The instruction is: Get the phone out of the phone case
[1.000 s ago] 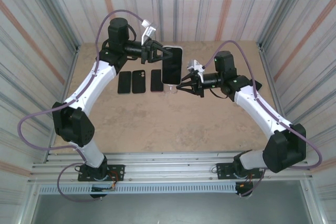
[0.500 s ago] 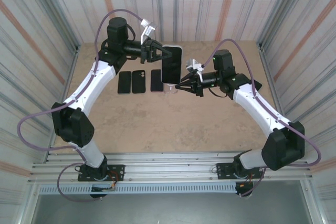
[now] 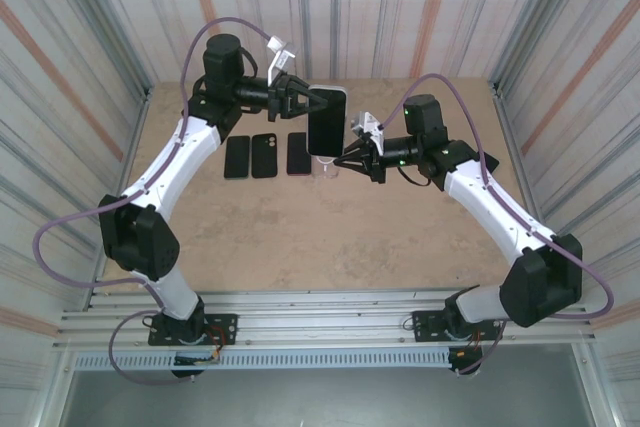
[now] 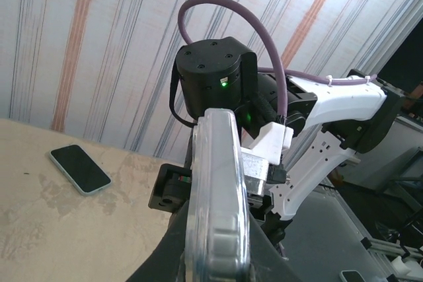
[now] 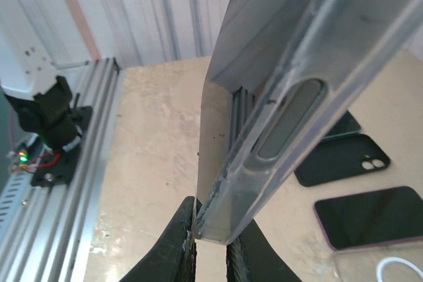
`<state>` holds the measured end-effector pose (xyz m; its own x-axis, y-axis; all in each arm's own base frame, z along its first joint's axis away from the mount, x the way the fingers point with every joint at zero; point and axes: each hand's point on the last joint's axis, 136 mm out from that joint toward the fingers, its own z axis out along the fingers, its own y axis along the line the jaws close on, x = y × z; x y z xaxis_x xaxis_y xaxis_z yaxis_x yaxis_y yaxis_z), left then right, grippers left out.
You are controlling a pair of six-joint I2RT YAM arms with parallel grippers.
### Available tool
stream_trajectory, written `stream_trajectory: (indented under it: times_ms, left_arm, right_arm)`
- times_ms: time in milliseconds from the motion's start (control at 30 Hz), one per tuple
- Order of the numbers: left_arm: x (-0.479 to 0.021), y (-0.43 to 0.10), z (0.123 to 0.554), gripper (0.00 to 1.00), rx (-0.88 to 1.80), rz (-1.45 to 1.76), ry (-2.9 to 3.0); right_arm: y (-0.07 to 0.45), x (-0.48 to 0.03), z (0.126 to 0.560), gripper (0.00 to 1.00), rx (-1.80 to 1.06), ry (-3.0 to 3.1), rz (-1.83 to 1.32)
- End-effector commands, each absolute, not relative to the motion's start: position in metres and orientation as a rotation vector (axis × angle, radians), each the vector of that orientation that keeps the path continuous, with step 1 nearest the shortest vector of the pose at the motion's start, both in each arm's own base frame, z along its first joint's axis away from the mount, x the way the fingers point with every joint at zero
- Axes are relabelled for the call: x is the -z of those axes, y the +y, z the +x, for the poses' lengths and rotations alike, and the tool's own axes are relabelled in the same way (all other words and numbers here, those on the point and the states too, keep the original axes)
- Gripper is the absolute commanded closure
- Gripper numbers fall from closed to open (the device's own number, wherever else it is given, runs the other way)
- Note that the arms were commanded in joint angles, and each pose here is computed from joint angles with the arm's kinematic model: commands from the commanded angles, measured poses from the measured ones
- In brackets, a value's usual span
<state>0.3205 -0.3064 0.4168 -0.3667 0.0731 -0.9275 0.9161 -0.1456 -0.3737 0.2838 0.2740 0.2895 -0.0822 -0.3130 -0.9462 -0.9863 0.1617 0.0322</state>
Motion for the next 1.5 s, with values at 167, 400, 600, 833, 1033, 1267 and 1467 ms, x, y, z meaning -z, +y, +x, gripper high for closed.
stream_trajectory:
  times_ms: [167, 400, 600, 833, 1033, 1267, 1467]
  left_arm:
    - [-0.434, -0.308, 0.27, 1.0, 1.803, 1.234, 1.485]
    - [-0.434, -0.315, 0.269, 1.0, 1.842, 1.256, 1.487]
    - [-0.436, -0.316, 0.273, 1.0, 1.843, 1.25, 1.488]
    - [-0.437, -0.317, 0.275, 1.0, 1.844, 1.248, 1.485]
    - [-0.438, -0.317, 0.28, 1.0, 1.83, 1.234, 1.482]
    - [-0.439, -0.313, 0.309, 1.0, 1.752, 1.11, 1.503]
    - [-0.447, -0.301, 0.351, 1.0, 1.667, 0.858, 1.55]
  right_arm:
    - [0.257, -0.333, 0.335, 0.98, -0.567, 1.46, -1.194]
    - [0.259, -0.33, 0.345, 0.98, -0.449, 1.46, -1.204]
    - [0.253, -0.329, 0.356, 0.98, -0.359, 1.467, -1.179]
    - [0.245, -0.333, 0.365, 0.98, -0.347, 1.495, -1.107]
    - [0.244, -0.336, 0.361, 0.98, -0.415, 1.486, -1.083]
    - [0.246, -0.334, 0.342, 0.95, -0.562, 1.467, -1.086]
    - [0.237, -0.326, 0.336, 0.78, -0.725, 1.531, -0.949]
